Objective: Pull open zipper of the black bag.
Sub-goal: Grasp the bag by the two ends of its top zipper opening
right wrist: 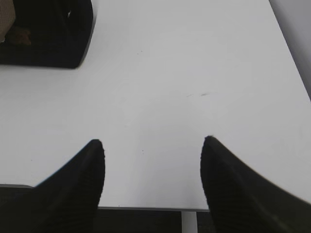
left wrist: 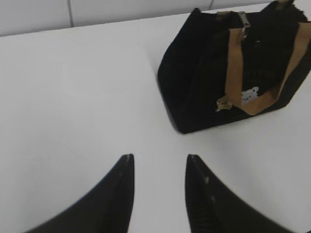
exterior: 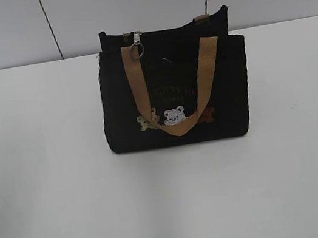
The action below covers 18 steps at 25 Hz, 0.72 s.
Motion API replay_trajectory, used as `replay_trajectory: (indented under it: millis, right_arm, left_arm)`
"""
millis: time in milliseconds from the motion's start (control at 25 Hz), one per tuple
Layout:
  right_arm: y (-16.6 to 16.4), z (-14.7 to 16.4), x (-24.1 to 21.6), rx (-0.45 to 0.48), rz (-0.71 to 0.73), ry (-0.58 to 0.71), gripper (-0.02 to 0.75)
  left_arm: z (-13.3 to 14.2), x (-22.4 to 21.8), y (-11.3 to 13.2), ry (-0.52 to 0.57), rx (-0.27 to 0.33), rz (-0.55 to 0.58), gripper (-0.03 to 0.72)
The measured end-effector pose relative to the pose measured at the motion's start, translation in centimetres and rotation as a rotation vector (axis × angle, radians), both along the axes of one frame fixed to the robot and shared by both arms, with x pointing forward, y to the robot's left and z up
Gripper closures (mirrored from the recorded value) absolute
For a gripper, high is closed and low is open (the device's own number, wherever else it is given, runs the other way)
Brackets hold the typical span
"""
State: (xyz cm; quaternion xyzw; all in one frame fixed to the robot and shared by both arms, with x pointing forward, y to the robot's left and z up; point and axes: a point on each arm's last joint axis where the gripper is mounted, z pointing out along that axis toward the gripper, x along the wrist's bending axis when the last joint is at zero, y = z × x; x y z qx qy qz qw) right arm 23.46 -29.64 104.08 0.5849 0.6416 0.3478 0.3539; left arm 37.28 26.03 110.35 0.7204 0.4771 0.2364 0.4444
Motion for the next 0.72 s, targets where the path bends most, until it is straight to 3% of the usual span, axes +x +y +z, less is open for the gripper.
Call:
replay_trajectory:
  millis: [240, 720]
  right_arm:
    - [0.0, 0.0, 0.0, 0.000, 0.000, 0.000, 0.267]
    - [0.0, 0.0, 0.0, 0.000, 0.000, 0.000, 0.267]
  left_arm:
    - [-2.7, 5.2, -1.7, -0.006, 0.040, -0.240, 0.415]
    - [-8.7, 11.3, -4.0, -0.054, -0.033, -0.523, 0.245]
